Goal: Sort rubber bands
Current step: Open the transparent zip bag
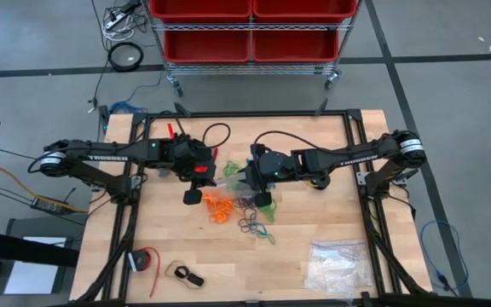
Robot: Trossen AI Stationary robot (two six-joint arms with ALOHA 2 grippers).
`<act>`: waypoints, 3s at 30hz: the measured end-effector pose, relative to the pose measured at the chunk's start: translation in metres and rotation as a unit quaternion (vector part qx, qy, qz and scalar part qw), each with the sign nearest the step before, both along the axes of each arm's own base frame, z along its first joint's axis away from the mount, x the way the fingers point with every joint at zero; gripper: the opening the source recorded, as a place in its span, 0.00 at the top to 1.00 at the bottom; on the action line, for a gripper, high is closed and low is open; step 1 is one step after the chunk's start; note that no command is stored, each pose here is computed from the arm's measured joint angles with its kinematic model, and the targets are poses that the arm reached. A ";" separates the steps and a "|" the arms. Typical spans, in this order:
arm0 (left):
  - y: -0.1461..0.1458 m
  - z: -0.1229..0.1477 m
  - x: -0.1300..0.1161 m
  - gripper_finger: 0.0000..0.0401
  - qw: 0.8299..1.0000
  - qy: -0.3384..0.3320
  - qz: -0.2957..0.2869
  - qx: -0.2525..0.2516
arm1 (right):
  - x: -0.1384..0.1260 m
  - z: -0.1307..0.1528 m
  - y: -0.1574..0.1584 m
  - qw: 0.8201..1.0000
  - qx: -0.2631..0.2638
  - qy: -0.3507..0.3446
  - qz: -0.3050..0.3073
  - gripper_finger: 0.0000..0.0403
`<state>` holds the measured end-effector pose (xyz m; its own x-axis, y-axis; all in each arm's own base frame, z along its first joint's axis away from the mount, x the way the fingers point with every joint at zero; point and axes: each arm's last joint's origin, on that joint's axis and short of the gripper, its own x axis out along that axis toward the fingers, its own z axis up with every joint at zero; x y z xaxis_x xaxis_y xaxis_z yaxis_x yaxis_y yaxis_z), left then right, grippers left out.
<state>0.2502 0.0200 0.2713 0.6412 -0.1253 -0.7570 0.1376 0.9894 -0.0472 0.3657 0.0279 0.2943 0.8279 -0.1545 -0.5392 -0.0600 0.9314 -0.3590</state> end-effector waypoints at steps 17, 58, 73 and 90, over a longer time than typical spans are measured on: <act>0.000 0.001 0.001 0.99 1.000 -0.005 0.002 0.003 | 0.004 0.008 0.002 0.998 0.026 -0.050 -0.010 0.73; 0.001 0.002 0.002 0.99 1.000 -0.015 -0.003 0.007 | 0.007 0.014 0.002 0.996 0.029 -0.087 -0.010 0.73; 0.001 0.002 0.002 0.99 1.000 -0.016 -0.003 0.007 | 0.007 0.014 0.002 0.996 0.029 -0.087 -0.010 0.73; 0.001 0.002 0.002 0.99 1.000 -0.015 0.004 0.001 | 0.007 0.014 0.002 0.996 0.029 -0.087 -0.010 0.73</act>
